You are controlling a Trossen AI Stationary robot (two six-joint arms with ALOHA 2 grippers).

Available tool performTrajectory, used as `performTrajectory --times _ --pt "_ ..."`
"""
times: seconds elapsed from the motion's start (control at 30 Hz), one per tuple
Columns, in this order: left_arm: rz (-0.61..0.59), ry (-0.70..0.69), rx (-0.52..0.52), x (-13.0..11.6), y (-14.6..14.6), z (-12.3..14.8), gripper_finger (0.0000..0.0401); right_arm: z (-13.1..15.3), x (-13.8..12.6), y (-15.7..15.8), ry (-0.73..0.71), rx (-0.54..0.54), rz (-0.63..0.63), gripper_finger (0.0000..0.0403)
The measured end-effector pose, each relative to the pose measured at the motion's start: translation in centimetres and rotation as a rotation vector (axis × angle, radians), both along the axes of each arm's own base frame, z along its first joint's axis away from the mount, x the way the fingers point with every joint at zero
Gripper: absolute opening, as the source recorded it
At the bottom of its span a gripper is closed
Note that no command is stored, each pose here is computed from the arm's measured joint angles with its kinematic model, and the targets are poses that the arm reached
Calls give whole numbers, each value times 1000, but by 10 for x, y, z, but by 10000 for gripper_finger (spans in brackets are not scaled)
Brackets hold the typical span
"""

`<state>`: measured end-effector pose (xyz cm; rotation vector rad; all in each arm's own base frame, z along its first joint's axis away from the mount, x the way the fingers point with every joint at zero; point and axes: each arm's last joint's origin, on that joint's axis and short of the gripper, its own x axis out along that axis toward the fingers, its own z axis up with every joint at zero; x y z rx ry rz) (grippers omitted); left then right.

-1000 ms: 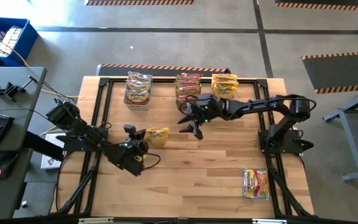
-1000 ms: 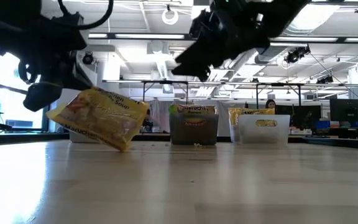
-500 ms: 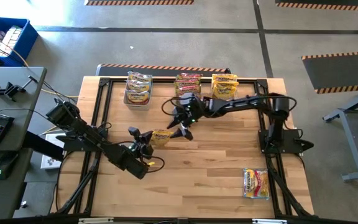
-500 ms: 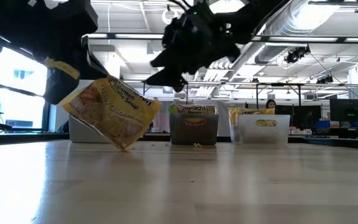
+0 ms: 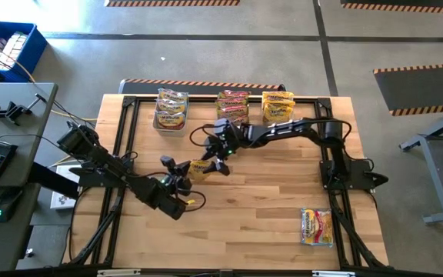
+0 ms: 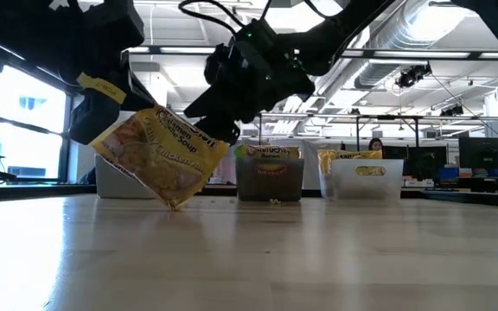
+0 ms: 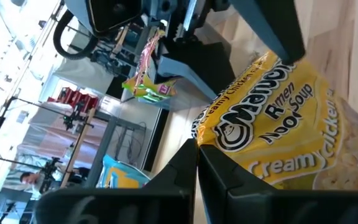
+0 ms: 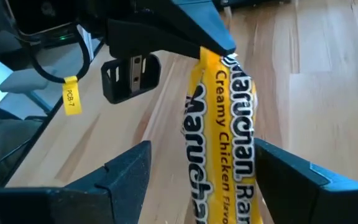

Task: Sort Maruchan noodles
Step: Put the yellow noodle pack into the transparent bin

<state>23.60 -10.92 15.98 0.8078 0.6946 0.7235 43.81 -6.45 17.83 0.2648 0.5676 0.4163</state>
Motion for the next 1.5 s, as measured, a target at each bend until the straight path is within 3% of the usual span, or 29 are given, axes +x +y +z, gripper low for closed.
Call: performTrajectory --times 0.4,0.67,0.93,1.07,1.33,1.5 --pt "7 -12 -7 3 2 1 0 -12 11 11 -33 3 -25 257" --pt "-11 -20 -2 8 -1 3 0 -16 12 15 7 63 -53 257" --pt "-11 -43 -11 10 -2 4 0 -36 17 21 33 92 -49 250" --pt "-9 -50 -16 10 -2 4 0 -39 19 25 22 91 -42 215" --pt "-10 -60 -37 8 -2 6 14 -38 19 23 20 90 -46 100" --pt "-26 -132 -204 0 4 30 43 -35 18 22 12 89 -48 83"
